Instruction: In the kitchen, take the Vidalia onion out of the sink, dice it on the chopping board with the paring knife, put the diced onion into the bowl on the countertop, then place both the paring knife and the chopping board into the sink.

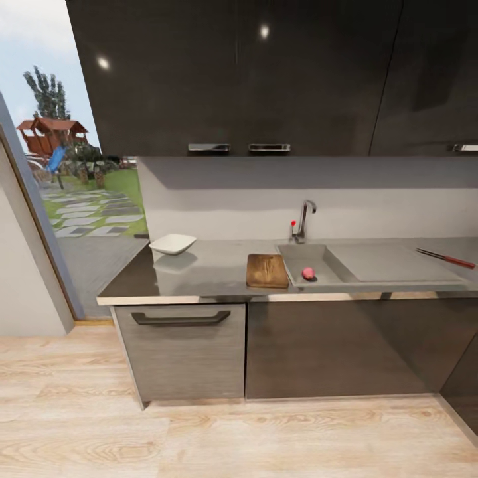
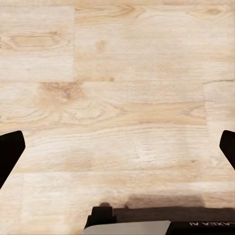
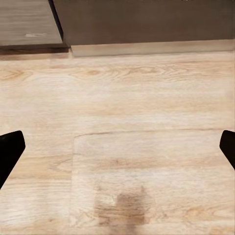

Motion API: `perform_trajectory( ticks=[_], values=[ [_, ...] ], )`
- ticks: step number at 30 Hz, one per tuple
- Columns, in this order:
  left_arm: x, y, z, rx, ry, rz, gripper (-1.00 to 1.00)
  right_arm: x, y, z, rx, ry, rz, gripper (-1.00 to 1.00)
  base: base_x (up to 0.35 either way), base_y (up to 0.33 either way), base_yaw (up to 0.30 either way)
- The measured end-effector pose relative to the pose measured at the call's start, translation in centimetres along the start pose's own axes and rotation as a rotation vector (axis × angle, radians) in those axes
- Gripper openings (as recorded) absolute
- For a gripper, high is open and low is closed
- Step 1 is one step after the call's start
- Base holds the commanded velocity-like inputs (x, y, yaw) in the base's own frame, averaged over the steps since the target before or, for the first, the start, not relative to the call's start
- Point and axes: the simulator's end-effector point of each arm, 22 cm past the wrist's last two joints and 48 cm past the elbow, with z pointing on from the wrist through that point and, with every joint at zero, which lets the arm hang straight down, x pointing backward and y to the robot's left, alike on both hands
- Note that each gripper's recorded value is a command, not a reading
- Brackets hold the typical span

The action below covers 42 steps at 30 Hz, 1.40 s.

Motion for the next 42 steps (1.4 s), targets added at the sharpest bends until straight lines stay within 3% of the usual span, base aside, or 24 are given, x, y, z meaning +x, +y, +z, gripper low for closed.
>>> perform_trajectory(
  ticks=[42],
  values=[
    [-2.7,0.0,-4.9,-0.002,0.001,-0.003,1.0,-3.7,-0.1,-4.1,0.003,0.001,0.0,1.0,0.0,0.0,0.0]
  ],
)
